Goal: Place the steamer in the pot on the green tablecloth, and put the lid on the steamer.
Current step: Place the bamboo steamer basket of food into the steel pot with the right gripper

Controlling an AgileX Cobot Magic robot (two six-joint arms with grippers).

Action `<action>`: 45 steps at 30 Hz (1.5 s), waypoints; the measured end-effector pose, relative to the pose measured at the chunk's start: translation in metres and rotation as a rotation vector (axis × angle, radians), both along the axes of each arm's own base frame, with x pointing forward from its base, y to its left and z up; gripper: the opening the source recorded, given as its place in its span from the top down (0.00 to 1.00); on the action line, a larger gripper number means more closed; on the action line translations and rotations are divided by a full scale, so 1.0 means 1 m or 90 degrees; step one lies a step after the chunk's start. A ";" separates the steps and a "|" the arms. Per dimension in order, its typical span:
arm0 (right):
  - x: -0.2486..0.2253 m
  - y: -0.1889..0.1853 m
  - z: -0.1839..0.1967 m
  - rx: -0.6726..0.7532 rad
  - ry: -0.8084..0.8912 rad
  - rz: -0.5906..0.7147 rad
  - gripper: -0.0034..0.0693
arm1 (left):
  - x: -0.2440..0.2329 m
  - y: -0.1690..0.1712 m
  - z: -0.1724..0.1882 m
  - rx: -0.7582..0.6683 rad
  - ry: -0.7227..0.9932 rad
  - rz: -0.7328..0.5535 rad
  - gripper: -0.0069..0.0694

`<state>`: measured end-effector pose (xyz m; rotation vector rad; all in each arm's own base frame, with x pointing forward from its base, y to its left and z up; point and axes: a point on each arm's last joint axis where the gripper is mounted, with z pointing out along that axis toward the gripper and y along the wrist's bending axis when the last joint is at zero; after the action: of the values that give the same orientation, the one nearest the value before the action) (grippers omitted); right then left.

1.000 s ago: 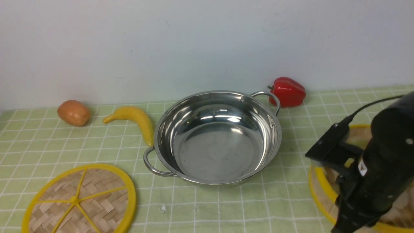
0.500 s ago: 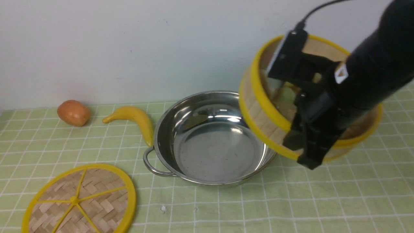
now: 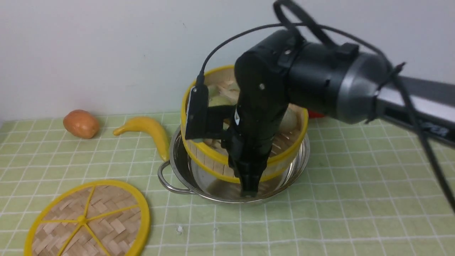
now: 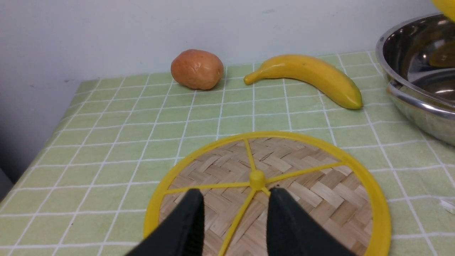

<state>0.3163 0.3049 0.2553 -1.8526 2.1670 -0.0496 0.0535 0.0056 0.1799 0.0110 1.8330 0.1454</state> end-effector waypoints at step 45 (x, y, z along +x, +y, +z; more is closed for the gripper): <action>0.022 0.014 -0.025 -0.028 -0.022 -0.022 0.37 | 0.000 0.000 0.000 0.000 0.000 0.000 0.59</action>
<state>0.3385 0.3187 0.2304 -1.8236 2.1921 -0.1372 0.0535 0.0056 0.1799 0.0110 1.8330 0.1454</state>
